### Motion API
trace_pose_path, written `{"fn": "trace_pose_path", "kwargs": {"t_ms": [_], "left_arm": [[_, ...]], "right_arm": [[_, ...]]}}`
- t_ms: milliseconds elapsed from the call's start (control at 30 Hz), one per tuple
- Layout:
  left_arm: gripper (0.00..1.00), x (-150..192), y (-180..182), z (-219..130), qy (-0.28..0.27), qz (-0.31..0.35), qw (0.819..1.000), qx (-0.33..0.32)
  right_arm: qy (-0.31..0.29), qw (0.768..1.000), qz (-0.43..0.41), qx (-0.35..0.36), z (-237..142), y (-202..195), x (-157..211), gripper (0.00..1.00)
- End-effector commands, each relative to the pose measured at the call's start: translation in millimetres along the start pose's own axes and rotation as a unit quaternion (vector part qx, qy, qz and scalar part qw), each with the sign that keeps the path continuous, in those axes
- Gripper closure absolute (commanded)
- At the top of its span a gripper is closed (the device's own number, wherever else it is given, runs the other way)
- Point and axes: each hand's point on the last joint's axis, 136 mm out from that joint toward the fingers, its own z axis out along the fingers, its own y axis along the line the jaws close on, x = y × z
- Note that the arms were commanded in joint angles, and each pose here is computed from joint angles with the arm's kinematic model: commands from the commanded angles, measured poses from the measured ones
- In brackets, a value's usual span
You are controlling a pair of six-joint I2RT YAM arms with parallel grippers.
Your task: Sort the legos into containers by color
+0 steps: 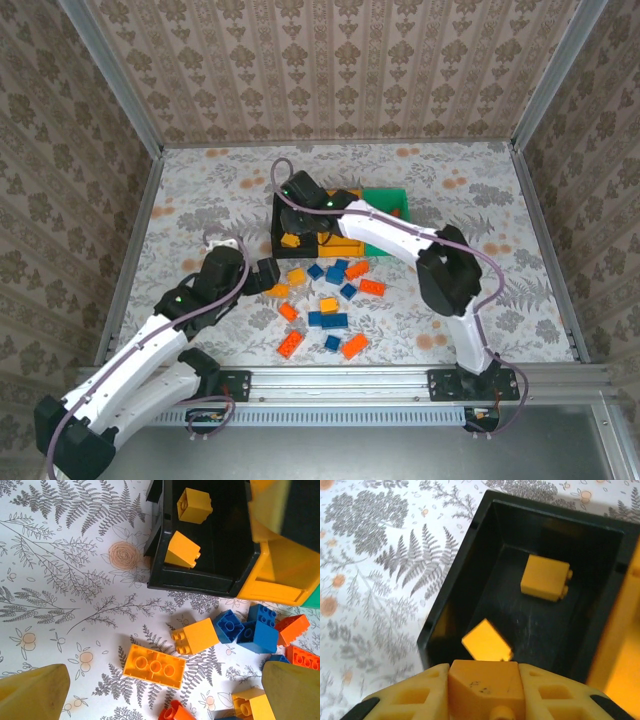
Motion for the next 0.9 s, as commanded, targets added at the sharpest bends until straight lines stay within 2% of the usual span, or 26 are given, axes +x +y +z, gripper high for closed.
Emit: {"fn": "trace_pose_path", "kwargs": {"t_ms": [0,67,167,233,333,433,567,733,867], "left_arm": [[0.0,15,10,1,0.025,-0.009,1.0,-0.012],[0.0,17,11,1,0.029,-0.009,0.999,-0.013],[0.0,19,11,1,0.032,-0.005,0.999,-0.012],[0.0,18,11,1,0.031,-0.002,0.999,-0.011],[0.0,18,10,1,0.031,0.002,0.999,-0.011],[0.0,16,6,2,0.031,0.009,0.999,-0.002],[0.0,18,1,9,0.051,0.024,0.998,-0.004],[0.0,27,-6,26,0.083,0.046,0.995,-0.004],[0.03,38,-9,40,0.1,0.074,0.992,-0.018]], "right_arm": [[0.009,1.0,0.011,0.011,12,-4,-9,0.66],[0.01,1.0,0.014,0.014,19,-4,-13,0.63],[0.005,1.0,0.028,0.004,21,-2,-25,0.5],[-0.011,0.999,0.035,-0.005,15,0,-35,0.4],[-0.035,0.999,0.034,-0.016,-3,4,-50,0.32],[-0.059,0.997,0.037,-0.029,-30,6,-60,0.29],[-0.081,0.994,0.047,-0.053,-64,4,-52,0.27],[-0.087,0.993,0.058,-0.062,-99,-11,-21,0.26],[-0.072,0.993,0.069,-0.059,-112,-28,17,0.25]]}}
